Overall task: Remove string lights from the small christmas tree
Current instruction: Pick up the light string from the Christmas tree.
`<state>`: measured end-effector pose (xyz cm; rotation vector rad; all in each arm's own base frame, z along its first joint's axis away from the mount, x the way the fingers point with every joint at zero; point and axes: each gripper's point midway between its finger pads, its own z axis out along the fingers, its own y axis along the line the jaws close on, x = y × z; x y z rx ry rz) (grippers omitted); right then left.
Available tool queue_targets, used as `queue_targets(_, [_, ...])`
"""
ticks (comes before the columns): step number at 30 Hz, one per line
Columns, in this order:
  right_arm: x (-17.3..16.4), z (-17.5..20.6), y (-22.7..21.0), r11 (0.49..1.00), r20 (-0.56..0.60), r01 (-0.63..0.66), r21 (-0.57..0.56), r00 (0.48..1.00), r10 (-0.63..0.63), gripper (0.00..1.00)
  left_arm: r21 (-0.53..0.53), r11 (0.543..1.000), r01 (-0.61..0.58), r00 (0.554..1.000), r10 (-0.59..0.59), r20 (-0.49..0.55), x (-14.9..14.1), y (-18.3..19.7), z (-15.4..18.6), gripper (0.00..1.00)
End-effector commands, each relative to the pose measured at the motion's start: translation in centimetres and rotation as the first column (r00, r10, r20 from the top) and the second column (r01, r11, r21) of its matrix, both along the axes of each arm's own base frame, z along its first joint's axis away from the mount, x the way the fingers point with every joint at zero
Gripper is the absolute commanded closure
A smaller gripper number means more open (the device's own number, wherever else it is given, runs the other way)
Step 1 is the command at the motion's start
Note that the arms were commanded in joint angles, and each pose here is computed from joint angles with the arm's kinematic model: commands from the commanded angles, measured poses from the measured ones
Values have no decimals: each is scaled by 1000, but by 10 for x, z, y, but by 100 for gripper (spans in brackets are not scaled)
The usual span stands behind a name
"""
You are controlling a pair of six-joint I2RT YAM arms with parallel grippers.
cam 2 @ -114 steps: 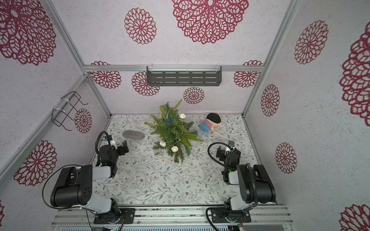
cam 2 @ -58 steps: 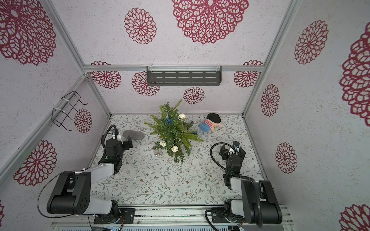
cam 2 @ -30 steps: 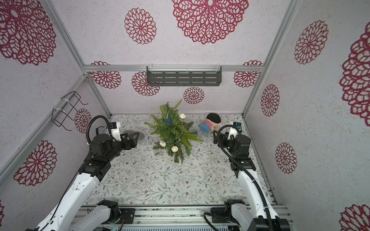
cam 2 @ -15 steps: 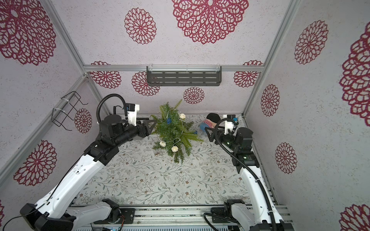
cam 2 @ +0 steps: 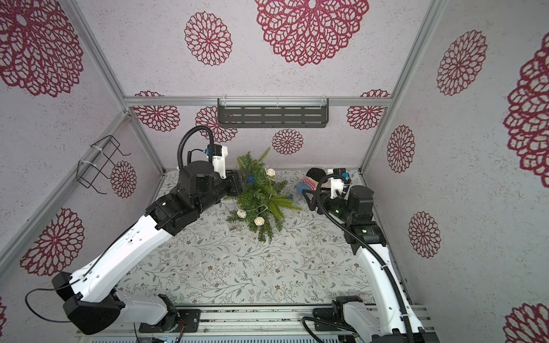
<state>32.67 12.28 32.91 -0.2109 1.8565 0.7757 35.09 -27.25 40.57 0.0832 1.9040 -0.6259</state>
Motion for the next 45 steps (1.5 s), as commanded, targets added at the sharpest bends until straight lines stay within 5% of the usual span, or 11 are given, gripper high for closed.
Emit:
queue_targets(1, [-1,10,-1,1000,43,6,-23,999,-5,24,41,996,-76,995,78,-64,10,-3,-21,54])
queue_targets(16, [-6,11,-1,1000,51,12,-18,999,-11,24,88,984,-157,979,167,-120,26,-7,-36,53])
queue_targets(27, [-10,11,-2,1000,58,18,-17,998,-17,24,93,989,-114,975,130,-180,21,-16,-48,46])
queue_targets(45, [-11,11,-2,1000,73,20,-16,997,-19,24,104,980,-169,970,184,-159,32,-13,-55,51])
